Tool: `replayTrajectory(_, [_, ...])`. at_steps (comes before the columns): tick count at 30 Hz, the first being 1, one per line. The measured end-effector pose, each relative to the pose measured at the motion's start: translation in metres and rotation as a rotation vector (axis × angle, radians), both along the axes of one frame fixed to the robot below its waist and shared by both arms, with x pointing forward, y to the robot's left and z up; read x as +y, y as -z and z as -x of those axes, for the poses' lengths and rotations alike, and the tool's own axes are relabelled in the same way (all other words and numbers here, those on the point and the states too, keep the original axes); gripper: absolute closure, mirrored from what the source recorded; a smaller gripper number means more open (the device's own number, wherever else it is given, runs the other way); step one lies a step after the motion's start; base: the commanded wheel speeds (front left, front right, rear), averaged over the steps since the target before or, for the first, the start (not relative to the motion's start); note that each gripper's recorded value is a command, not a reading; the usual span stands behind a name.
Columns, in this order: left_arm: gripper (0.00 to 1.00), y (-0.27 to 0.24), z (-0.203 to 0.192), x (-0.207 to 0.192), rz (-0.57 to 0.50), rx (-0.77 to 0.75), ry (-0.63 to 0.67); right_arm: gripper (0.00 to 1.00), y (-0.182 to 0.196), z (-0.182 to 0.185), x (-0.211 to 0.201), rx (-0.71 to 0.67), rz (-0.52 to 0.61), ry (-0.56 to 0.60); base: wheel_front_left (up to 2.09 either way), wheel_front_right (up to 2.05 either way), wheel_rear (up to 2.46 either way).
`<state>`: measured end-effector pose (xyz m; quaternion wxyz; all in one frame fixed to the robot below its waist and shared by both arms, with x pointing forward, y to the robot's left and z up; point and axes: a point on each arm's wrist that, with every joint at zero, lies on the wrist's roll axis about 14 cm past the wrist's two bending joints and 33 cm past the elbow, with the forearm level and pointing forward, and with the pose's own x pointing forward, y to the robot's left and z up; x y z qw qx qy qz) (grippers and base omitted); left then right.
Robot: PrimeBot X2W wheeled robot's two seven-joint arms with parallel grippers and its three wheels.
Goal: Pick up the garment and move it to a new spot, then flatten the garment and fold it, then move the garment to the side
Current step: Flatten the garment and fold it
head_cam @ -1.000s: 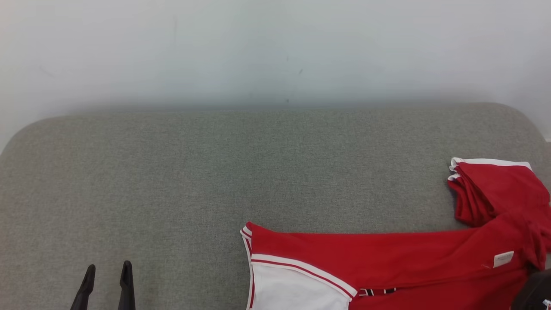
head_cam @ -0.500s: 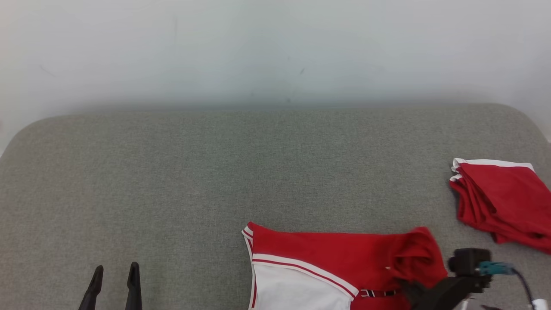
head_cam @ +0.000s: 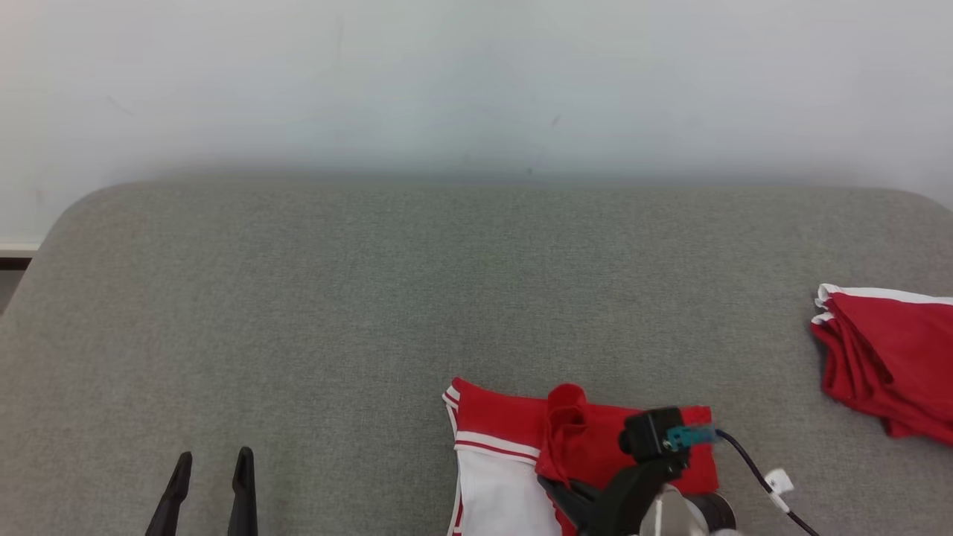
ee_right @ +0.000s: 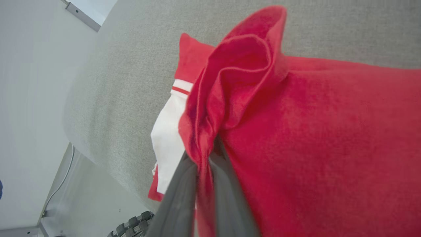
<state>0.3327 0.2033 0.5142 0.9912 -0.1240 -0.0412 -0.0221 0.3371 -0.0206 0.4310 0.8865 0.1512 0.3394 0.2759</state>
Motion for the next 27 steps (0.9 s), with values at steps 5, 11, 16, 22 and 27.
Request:
replayTrajectory(5, [0.0,0.002,0.004,0.004,0.0,0.006,-0.014,1.0,0.002,-0.003,0.025,0.002,-0.002,-0.079,0.0,0.0,0.0])
replayTrajectory(11, [0.0,0.004,0.009,0.01,0.003,0.013,-0.033,1.0,0.013,0.001,0.043,0.036,0.007,-0.143,0.0,0.0,0.0])
replayTrajectory(16, [0.0,0.003,0.013,0.013,0.001,0.007,-0.045,1.0,0.013,-0.003,0.047,0.018,0.003,-0.143,0.0,0.0,0.0])
replayTrajectory(22, [0.0,0.001,0.014,0.012,0.001,0.001,-0.043,1.0,0.011,-0.006,0.054,0.001,0.002,-0.162,0.0,0.0,0.0])
replayTrajectory(27, [0.0,0.0,0.014,0.01,0.002,-0.003,-0.035,0.0,0.009,-0.005,0.06,-0.002,-0.01,-0.174,0.0,0.0,0.0])
